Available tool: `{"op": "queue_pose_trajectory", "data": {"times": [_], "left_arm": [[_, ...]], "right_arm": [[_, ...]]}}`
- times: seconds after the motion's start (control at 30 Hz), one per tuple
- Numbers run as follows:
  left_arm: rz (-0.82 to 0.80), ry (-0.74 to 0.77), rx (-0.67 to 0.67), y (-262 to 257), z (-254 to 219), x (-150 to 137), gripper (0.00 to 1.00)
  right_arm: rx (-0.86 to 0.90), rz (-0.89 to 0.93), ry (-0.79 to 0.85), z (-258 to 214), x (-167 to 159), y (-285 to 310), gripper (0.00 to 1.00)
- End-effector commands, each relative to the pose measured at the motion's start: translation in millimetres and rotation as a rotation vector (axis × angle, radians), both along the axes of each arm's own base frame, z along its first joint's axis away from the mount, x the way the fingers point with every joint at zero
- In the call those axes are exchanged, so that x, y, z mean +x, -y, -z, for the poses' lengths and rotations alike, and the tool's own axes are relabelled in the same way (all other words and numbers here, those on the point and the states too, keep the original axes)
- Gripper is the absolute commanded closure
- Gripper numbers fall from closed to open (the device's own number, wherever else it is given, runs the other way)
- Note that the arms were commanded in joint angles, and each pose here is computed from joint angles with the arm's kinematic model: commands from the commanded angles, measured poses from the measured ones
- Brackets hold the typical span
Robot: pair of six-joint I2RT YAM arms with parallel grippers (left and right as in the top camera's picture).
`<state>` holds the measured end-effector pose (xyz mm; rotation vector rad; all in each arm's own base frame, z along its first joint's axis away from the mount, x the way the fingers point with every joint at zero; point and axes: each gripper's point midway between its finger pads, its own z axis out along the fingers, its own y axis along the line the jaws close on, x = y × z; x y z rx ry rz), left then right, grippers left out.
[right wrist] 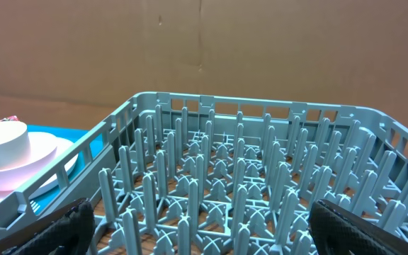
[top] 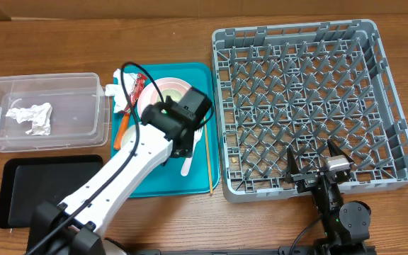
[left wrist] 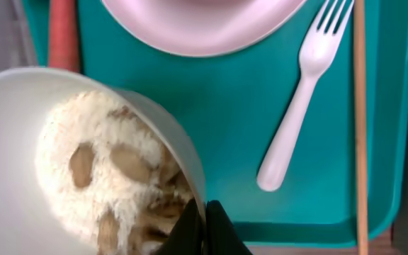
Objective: Sort waste into correct bins and load items into the dishwasher
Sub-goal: 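Lift the rice bowl with the left gripper over the black tray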
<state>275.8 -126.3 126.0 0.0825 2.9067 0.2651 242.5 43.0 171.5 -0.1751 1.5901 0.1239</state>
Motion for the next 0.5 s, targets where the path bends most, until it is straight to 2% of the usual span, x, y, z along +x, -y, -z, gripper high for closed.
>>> {"op": "queue_pose_trajectory", "data": {"times": [0.0, 0.1, 0.27, 0.47], "left_arm": [[0.012, 0.113, -0.025, -14.8, -54.8, 16.0, 0.96], [-0.034, 0.163, -0.042, -36.1, -74.5, 18.9, 0.96], [-0.198, 0.251, -0.046, -106.0, -109.4, 8.8, 0.96], [-0.365, 0.360, -0.053, -154.7, -134.0, -6.9, 0.96]], "right_arm": [[0.000, 0.009, 0.004, 1.7, 0.5, 2.0, 0.00], [0.000, 0.009, 0.004, 1.7, 0.5, 2.0, 0.00], [0.000, 0.009, 0.004, 1.7, 0.5, 2.0, 0.00], [0.000, 0.009, 0.004, 1.7, 0.5, 2.0, 0.00]]}}
